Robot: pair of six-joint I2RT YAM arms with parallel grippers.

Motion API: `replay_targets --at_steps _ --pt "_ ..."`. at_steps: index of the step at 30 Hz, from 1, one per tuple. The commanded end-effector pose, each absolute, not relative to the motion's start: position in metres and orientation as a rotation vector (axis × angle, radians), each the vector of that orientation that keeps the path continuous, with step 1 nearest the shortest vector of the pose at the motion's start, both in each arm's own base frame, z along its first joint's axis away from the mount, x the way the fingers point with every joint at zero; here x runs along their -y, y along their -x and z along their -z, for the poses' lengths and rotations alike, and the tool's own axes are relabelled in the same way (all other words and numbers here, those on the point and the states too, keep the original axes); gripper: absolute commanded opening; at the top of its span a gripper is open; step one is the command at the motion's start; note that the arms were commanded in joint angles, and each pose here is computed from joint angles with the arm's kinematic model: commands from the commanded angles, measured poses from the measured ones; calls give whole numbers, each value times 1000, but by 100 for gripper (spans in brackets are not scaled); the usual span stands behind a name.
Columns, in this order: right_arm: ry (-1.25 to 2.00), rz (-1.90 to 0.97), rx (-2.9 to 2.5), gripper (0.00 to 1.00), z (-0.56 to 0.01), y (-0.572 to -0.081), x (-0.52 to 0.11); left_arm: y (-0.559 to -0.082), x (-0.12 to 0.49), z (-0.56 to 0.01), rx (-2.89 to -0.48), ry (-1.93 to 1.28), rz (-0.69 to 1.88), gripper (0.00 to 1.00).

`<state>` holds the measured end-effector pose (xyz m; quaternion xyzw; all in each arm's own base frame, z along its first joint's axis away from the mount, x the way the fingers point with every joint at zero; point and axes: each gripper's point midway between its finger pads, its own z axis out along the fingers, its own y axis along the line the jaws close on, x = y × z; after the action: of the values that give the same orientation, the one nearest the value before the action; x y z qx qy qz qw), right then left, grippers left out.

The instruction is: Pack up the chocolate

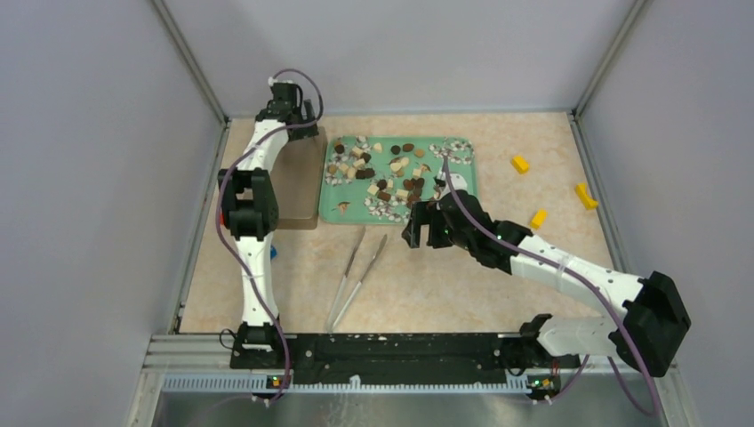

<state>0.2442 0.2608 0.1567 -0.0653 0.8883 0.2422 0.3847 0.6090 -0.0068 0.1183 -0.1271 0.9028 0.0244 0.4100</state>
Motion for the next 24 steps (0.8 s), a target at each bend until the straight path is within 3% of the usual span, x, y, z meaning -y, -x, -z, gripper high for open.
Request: replay_targets --at_steps 1,4,12,17,24 --pt "114 -583 -2248 89 -159 -245 -248 -608 14 -75 -2369 372 56 99" --pt "115 -573 -2245 89 -160 -247 -247 -605 27 -77 -2391 343 144 98" --pt "51 -442 -2203 90 -172 -260 -228 -594 25 -274 -2003 227 169 99" --pt "-133 -166 -2142 96 -192 -275 -179 -537 33 -329 -1945 149 213 99" --pt "-501 278 -1953 99 -241 -264 -83 -432 20 -335 -1936 72 117 99"
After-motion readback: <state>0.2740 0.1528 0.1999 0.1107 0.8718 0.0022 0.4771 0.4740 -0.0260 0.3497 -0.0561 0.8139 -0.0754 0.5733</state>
